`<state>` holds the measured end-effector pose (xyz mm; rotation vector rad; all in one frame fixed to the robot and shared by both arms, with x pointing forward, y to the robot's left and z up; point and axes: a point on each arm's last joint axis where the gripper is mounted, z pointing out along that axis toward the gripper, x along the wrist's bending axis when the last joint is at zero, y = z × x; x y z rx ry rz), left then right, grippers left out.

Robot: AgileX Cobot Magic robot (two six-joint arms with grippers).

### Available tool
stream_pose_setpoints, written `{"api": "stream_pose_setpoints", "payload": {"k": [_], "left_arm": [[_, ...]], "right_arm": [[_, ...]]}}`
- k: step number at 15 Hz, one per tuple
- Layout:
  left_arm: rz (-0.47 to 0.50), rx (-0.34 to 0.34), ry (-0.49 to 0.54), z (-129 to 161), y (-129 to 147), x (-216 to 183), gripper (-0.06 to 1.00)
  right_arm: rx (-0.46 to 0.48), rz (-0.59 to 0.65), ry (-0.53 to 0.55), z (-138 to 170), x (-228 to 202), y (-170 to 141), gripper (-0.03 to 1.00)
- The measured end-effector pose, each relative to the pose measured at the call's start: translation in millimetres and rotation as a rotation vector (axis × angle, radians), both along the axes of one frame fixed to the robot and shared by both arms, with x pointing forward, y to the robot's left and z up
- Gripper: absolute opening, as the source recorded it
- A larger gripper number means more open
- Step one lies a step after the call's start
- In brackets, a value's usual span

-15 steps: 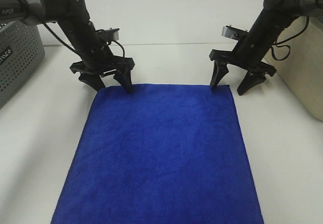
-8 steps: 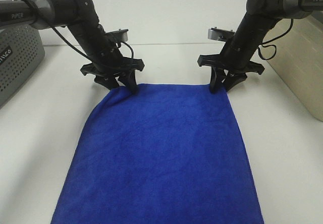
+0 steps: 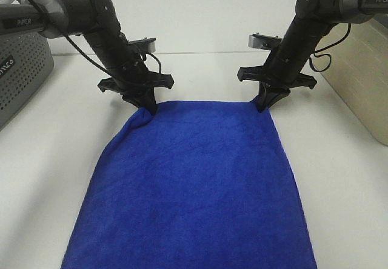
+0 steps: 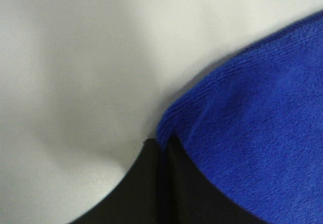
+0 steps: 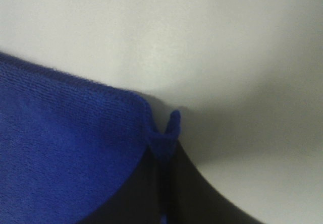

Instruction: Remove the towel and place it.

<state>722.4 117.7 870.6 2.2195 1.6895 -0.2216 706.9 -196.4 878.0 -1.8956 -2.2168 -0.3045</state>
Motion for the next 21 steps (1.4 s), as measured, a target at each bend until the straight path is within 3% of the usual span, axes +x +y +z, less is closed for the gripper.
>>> {"api": "stream_pose_setpoints", "payload": {"k": [4, 11, 21], "left_arm": [[-0.049, 0.07, -0.056, 12.5, 2.4, 10.0, 0.02], [-0.071, 0.172, -0.285, 57.3, 8.8, 33.2, 0.01], [-0.024, 0.184, -0.73, 81.3, 9.3, 66.9, 0.01]], "right_arm": [[-0.012, 0.02, -0.029, 8.2, 0.8, -1.3, 0.02], [0.011, 0.075, -0.32, 65.6, 29.2, 2.8, 0.02], [-0.013, 0.07, -0.654, 81.1, 56.1, 1.8, 0.02]]}}
